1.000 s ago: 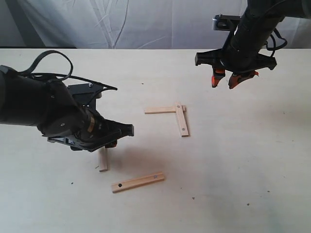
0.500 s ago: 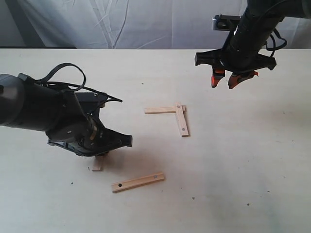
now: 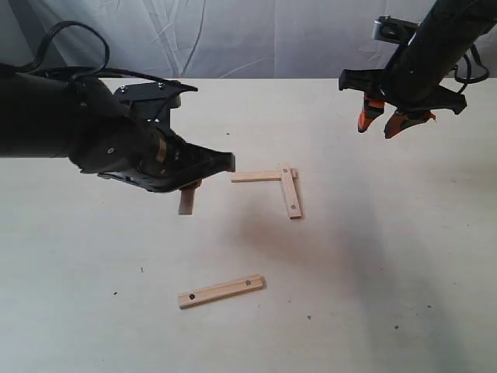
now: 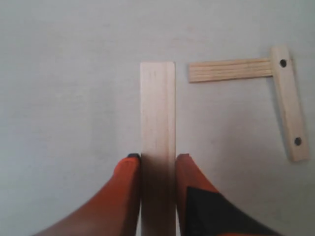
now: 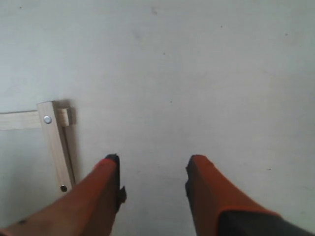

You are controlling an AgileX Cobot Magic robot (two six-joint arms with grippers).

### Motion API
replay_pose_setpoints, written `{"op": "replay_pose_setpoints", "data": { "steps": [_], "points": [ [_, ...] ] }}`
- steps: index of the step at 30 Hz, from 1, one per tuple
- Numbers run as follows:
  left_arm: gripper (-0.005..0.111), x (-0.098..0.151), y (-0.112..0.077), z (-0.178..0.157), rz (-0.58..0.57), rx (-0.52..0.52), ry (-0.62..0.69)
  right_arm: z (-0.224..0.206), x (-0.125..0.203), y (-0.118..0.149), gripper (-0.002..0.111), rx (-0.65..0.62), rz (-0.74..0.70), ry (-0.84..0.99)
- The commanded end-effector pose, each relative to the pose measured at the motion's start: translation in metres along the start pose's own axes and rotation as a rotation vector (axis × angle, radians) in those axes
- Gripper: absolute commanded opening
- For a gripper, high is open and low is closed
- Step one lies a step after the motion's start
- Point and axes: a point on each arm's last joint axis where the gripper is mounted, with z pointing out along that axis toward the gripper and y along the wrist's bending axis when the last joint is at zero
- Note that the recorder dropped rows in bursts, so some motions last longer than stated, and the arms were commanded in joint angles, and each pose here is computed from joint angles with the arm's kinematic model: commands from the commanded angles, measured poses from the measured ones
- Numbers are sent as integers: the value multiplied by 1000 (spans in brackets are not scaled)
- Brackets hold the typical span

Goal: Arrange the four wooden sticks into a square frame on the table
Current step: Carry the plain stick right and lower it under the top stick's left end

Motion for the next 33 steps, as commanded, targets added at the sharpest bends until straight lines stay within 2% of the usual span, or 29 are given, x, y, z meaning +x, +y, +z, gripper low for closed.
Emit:
{"op": "replay_pose_setpoints", "data": {
  "steps": [1,4,10,12,16,25,33],
  "points": [
    [0,-11,-17,17,-74,49,13,-5,-3,-6,44,12,-27,-13],
    [0,-14,-29,30,-102,64,29,-5,-4,-7,44,16,-31,-25],
    [0,-1,-48,59,-102,66,83,-5,-6,-6,44,12,-53,-49],
    [0,3,-50,68,-144,73,98,-5,-6,-6,44,10,-52,-51],
    [0,7,-49,80,-153,81,98,-5,-6,-6,44,8,-51,-51],
    [0,12,-48,88,-169,72,111,-3,-6,-6,44,9,-50,-47],
    [0,8,-51,88,-174,111,75,-3,-6,-6,44,9,-52,-47]
  ]
}}
